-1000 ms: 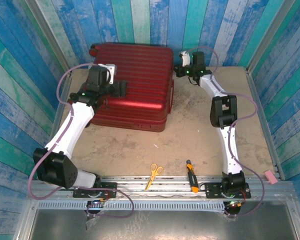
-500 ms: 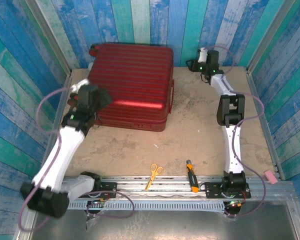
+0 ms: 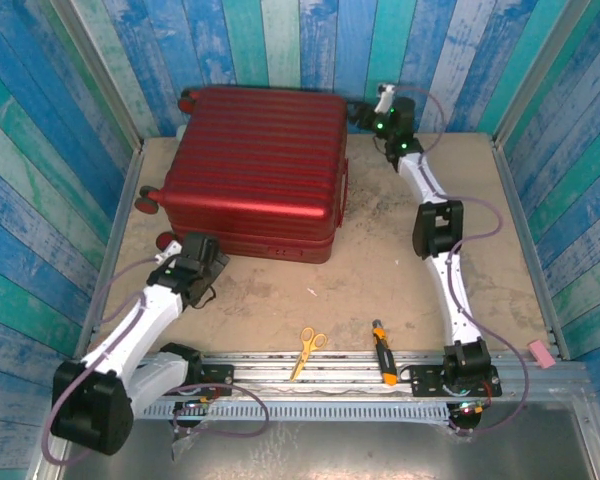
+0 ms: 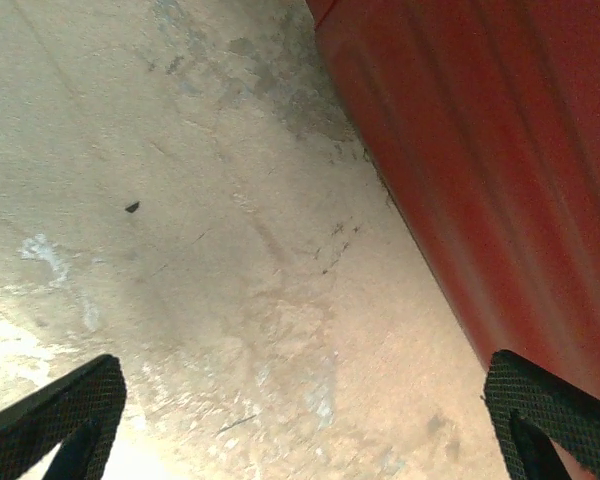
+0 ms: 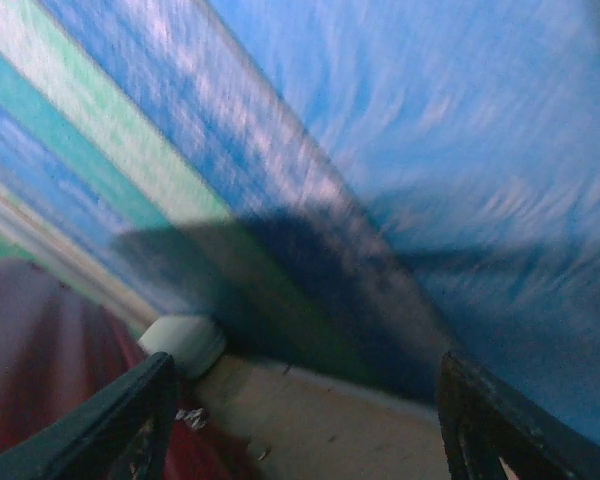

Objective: Pack the luggage

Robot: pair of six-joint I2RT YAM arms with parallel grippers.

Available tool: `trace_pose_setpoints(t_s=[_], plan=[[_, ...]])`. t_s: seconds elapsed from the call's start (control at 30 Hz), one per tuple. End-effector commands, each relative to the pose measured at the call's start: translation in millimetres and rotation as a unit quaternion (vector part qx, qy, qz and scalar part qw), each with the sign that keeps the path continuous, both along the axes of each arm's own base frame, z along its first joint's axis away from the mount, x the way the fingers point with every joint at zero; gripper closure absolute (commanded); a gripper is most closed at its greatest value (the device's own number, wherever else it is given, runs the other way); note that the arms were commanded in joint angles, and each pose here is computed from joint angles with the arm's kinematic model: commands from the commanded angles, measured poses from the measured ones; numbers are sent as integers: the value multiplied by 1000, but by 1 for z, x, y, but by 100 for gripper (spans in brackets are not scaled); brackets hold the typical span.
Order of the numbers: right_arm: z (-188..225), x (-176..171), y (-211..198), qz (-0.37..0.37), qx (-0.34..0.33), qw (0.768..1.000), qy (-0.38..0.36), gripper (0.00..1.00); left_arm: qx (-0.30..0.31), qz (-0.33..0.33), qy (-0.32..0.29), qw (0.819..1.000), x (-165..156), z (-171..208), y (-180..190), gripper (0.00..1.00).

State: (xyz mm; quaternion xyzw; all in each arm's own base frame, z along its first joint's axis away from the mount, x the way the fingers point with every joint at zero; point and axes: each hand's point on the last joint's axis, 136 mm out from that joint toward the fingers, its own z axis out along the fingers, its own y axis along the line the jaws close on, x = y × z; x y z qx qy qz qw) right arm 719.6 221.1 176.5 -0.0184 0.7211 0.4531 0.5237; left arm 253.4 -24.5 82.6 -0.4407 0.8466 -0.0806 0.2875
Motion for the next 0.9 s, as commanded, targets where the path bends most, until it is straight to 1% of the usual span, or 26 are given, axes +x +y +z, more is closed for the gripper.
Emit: trace_pose_setpoints(t_s=[0.0, 0.07, 0.13, 0.23, 0.33, 0.47, 0.57, 0.67, 0.8, 0.87], plan=[[15, -20, 31, 73, 39, 997, -5, 32, 12, 19, -54, 998, 33, 25, 4, 7], [13, -32, 40, 119, 47, 992, 5, 34, 20, 35, -49, 998, 40, 24, 18, 7], [9, -50, 51, 179, 40, 983, 17, 37, 5, 51, -51, 997, 50, 16, 36, 6], [10, -81, 63, 268, 37, 963, 18, 43, -2, 69, -49, 996, 65, 10, 64, 6], [20, -111, 73, 347, 32, 937, 4, 46, 18, 68, -34, 997, 84, 9, 85, 7], [36, -153, 85, 442, 16, 896, -26, 49, 1, 54, -37, 998, 122, 6, 93, 7], [43, -178, 90, 492, 9, 869, -41, 50, -20, 35, -48, 998, 153, 7, 89, 7], [50, -195, 92, 524, 7, 850, -48, 53, -25, 20, -56, 998, 178, 10, 88, 6], [54, -212, 94, 550, 3, 833, -57, 56, -3, -4, -68, 998, 210, 22, 93, 7], [53, -223, 96, 559, 2, 827, -61, 58, 11, -31, -75, 997, 231, 32, 94, 7]])
